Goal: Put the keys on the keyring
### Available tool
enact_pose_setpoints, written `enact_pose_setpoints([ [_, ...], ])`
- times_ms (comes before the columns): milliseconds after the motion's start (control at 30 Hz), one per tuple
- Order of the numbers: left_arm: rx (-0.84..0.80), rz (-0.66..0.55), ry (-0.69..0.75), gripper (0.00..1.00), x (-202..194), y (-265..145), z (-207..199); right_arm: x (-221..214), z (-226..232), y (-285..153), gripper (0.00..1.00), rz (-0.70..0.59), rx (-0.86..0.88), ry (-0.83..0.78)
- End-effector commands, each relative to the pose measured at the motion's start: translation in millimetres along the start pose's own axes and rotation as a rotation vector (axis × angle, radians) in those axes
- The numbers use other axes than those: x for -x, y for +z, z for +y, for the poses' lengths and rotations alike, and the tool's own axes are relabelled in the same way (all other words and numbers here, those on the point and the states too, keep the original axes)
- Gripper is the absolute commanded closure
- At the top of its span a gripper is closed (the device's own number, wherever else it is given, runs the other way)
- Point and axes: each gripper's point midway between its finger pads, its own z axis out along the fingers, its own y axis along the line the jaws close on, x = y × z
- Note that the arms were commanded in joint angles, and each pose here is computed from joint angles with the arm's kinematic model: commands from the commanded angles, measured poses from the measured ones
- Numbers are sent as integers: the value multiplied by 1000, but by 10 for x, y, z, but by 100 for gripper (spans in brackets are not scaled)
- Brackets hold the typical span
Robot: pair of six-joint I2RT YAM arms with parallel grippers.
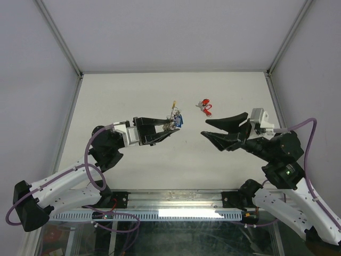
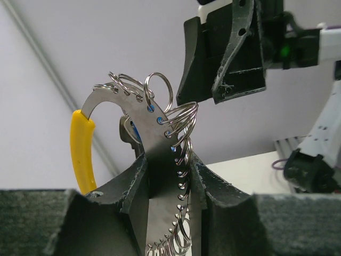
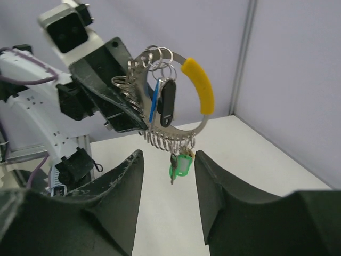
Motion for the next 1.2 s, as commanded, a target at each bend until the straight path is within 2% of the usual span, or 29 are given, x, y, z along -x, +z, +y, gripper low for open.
enact_pose_setpoints([
  [0,-91,-143,-30,100,360,-1,-187,299,339,-10,55,-102,198,-107],
  [300,-190,-121,20,100,246,-31,-359,433,293,142,55,-131,202,-122],
  [467,-220,-123,69,100,217,-47,-404,365,237,254,55,-107,200,-109],
  [833,-226,-117,120,100,182,-50,-403,344,353,302,55,-100,247,-85],
  [867,-224,-114,121,100,176,-53,-398,274,644,206,74,-70,414,-66],
  [900,-222,-113,124,100,179,-52,-393,253,716,178,79,-63,452,-60],
  [1167,-203,-104,128,100,153,-65,-370,302,856,191,79,-72,466,-48],
])
